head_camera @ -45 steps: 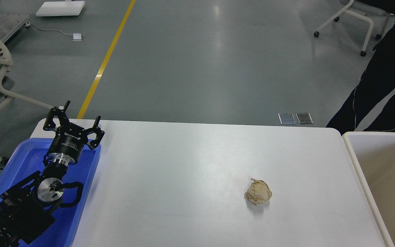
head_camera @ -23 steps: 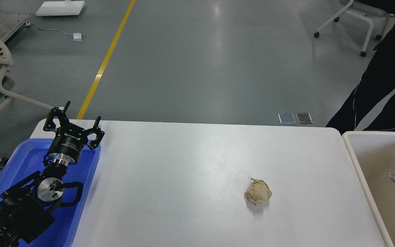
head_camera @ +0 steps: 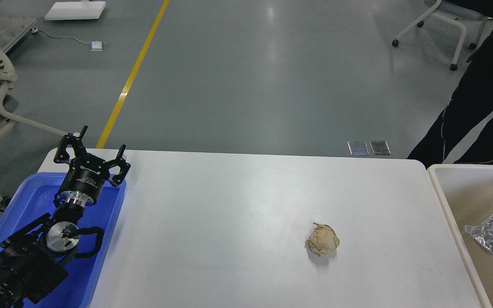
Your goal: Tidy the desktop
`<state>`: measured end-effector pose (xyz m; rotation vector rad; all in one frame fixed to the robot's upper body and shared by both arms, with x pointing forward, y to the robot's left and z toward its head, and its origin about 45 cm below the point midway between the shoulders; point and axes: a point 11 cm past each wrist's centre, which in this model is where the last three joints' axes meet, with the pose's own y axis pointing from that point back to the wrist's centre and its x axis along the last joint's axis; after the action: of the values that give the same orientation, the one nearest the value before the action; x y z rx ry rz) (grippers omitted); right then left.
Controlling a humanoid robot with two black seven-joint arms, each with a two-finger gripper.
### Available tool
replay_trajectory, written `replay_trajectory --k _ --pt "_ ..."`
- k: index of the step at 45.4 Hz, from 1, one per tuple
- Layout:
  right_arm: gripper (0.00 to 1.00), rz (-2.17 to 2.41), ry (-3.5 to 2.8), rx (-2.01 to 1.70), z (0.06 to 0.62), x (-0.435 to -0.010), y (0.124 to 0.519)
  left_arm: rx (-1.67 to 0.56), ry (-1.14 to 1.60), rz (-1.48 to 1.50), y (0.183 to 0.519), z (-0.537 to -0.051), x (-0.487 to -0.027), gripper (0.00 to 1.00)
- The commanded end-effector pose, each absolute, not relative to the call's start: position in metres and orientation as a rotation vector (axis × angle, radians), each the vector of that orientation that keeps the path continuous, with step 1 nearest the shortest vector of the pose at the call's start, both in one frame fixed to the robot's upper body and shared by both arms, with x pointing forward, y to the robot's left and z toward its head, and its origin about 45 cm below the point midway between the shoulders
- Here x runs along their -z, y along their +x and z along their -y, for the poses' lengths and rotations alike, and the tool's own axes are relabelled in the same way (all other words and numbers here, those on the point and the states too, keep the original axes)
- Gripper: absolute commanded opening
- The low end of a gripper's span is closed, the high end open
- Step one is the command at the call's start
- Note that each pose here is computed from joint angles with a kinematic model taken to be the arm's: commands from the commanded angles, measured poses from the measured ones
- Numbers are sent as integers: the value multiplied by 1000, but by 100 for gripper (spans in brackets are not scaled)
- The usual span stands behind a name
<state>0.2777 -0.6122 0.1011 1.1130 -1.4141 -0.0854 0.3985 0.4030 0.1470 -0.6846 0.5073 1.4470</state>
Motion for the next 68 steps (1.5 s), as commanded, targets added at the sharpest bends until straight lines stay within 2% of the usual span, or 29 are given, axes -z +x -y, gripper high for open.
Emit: replay_trajectory --k 1,6,10,16,18,22,25,36,42,50,68 --pt "0 1418 1114 86 610 -99 277 -1447 -685 -507 398 -403 -147 100" --pt "0 1420 1103 76 611 -99 277 -1447 -685 -507 398 -403 -147 100" --pt "34 1440 1074 43 615 -104 279 -1447 -685 -507 398 -403 -147 100" --pt "75 1469 1025 -9 619 -110 280 -1447 -685 -507 398 -403 -147 100" --pt "84 1474 1021 -16 620 -111 281 -1447 -685 -507 398 -403 -147 100" --pt "87 1481 1017 -22 621 -114 283 -1447 -685 -507 398 -403 -147 100" --pt "97 1490 1013 -28 622 -118 285 -1447 -685 -507 398 -403 -147 100" --pt "99 1567 1037 -46 620 -137 307 -1447 -685 -507 398 -403 -147 100" --pt "99 1614 1011 -79 635 -166 316 -1447 -685 -507 398 -403 -147 100" --pt "99 1732 1034 -132 633 -202 345 -1447 -685 -507 398 -403 -147 100" --pt "100 2265 1157 -97 622 -291 402 -1447 -685 -507 398 -403 -147 100"
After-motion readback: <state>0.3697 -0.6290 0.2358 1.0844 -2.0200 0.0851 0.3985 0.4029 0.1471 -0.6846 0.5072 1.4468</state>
